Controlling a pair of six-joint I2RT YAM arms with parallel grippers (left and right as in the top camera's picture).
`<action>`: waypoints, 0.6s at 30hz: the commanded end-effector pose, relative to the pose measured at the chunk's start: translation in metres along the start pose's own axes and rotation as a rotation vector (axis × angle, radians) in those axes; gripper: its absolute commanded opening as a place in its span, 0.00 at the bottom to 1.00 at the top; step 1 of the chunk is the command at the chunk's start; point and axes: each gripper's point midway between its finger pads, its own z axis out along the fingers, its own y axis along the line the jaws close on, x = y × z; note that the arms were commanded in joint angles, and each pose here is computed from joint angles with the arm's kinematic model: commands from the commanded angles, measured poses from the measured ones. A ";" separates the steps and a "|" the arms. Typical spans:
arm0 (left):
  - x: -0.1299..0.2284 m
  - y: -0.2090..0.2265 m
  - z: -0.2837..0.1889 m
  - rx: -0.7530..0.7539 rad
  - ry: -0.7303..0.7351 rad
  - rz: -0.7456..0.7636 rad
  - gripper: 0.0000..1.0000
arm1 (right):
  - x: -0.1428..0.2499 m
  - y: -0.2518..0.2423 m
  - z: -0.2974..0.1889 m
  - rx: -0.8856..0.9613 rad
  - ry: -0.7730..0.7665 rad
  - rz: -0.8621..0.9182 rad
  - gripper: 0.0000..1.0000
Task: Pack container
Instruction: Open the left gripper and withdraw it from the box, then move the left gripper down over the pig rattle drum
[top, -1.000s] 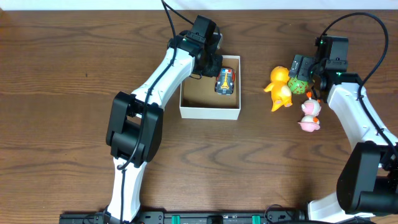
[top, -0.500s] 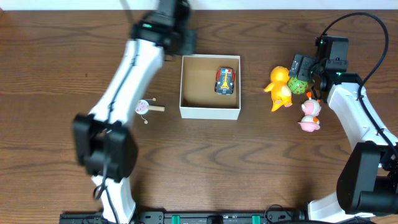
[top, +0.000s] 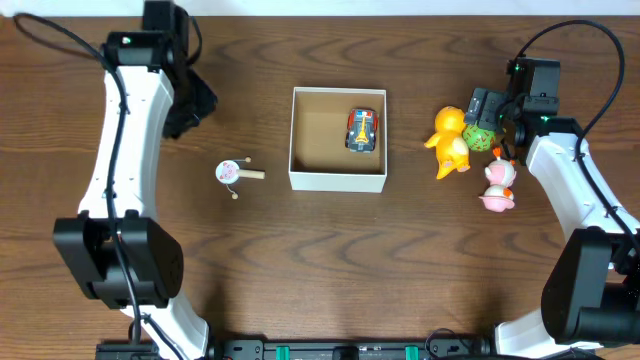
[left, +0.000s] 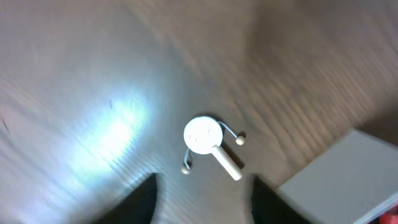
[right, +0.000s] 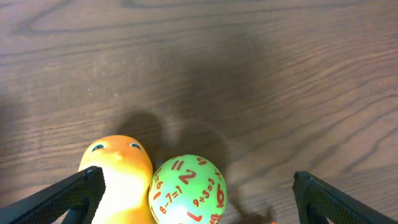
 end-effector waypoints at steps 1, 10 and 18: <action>0.015 0.004 0.022 -0.057 0.030 -0.195 0.61 | -0.009 -0.003 -0.002 0.007 -0.018 -0.001 0.99; 0.052 -0.015 0.074 -0.040 0.044 -0.258 0.61 | -0.009 -0.003 -0.002 0.007 -0.018 -0.001 0.99; 0.077 -0.029 0.099 -0.007 0.046 -0.245 0.60 | -0.009 -0.003 -0.002 0.007 -0.018 -0.001 0.99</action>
